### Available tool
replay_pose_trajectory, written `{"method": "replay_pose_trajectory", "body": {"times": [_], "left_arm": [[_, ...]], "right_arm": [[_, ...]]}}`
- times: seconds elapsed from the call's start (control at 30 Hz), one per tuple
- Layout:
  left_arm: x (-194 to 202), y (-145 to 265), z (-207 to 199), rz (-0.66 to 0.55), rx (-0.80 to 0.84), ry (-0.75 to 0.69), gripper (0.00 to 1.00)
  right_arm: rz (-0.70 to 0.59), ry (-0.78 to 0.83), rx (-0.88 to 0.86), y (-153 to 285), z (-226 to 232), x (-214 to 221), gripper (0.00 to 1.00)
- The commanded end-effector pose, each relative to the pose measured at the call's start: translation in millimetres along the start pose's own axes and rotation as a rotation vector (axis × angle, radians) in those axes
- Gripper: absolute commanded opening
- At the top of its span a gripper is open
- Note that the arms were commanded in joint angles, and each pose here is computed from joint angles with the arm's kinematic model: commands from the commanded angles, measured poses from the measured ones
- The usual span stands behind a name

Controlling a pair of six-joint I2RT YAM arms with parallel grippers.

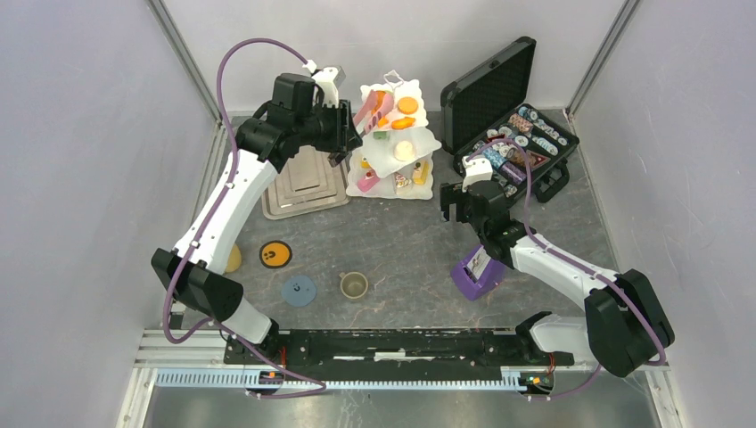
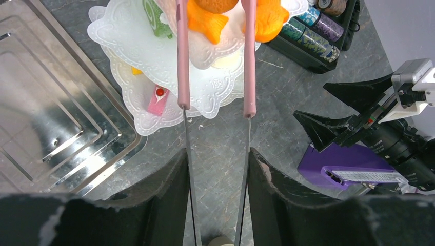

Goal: Serve the afternoon tea

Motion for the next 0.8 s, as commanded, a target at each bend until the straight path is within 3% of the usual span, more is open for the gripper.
{"method": "replay_pose_trajectory", "body": {"times": [0.0, 0.3, 0.47, 0.63, 0.77], "left_arm": [[-20.8, 12.8, -13.1, -0.096, 0.046, -0.066, 0.5], [-22.1, 17.9, -14.1, -0.11, 0.048, -0.077, 0.54], [-28.4, 34.7, -11.9, -0.189, -0.001, -0.091, 0.49], [-30.3, 71.1, 6.5, -0.39, -0.174, -0.072, 0.51], [-7.1, 83.5, 37.5, -0.454, -0.375, 0.013, 0.52]], "right_arm": [[-0.041, -0.015, -0.003, 0.9, -0.5, -7.6, 0.98], [-0.039, -0.017, -0.007, 0.6, 0.2, -6.8, 0.98], [-0.035, -0.015, -0.009, 0.1, 0.6, -5.9, 0.98], [-0.035, -0.019, -0.014, 0.1, 1.2, -5.9, 0.98], [-0.035, -0.02, -0.019, 0.1, 1.8, -5.9, 0.98]]}}
Point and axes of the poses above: each gripper's point midway between its finger pads, its own y axis back along the fingers, its own z axis along the line the jaws close on, x = y × z, the point moved 7 cm from there along y, back along the fingers, and after that the axes turned 10 degrees about y, right-handed, at the moved point
